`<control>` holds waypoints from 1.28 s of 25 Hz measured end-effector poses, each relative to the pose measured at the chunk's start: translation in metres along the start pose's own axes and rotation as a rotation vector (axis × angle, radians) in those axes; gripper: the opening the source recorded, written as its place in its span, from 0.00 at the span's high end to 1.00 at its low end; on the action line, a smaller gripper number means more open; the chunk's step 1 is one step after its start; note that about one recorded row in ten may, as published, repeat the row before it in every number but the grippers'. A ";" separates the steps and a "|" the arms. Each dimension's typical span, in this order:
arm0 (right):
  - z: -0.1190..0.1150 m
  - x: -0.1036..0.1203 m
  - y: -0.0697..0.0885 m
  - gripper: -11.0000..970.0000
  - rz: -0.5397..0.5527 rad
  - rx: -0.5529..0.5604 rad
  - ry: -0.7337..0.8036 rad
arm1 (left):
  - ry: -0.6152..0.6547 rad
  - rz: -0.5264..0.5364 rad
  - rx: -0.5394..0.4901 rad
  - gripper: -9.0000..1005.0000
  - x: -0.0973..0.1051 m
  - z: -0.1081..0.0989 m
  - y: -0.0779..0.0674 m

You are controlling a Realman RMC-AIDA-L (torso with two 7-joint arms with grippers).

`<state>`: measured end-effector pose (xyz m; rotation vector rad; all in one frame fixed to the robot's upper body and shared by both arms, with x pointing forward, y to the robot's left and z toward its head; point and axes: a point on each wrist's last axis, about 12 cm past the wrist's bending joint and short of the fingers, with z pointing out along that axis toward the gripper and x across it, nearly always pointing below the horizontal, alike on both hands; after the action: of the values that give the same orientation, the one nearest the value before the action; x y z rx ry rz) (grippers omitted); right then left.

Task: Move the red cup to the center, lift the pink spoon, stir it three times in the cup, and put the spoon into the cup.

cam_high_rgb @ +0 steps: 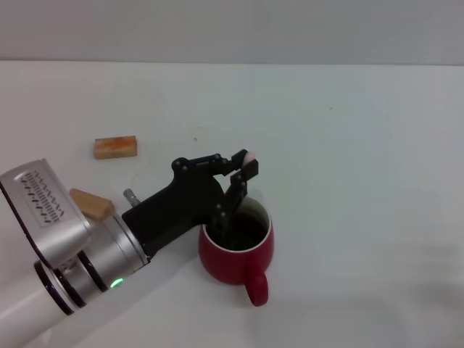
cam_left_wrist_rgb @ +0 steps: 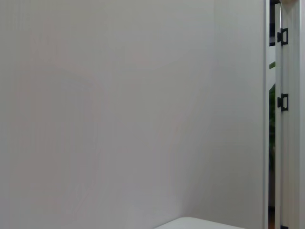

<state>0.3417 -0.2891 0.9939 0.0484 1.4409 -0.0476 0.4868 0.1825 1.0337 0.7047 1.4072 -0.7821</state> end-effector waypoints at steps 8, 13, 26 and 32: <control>0.001 0.000 -0.001 0.66 -0.001 -0.001 -0.001 | -0.003 -0.015 -0.027 0.76 -0.001 -0.001 0.004; 0.000 0.000 -0.001 0.64 -0.002 0.000 0.000 | -0.024 0.005 -0.077 0.60 -0.004 -0.005 0.012; -0.003 -0.013 -0.009 0.55 -0.026 0.038 -0.109 | -0.051 0.127 -0.574 0.19 -0.009 -0.063 0.082; -0.005 -0.027 -0.017 0.50 -0.059 0.061 -0.236 | -0.024 0.155 -0.675 0.19 -0.003 -0.080 0.086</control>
<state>0.3323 -0.3056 1.0204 0.0484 1.2044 -0.1416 0.5106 0.2976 1.0300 0.2680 1.4551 -0.1617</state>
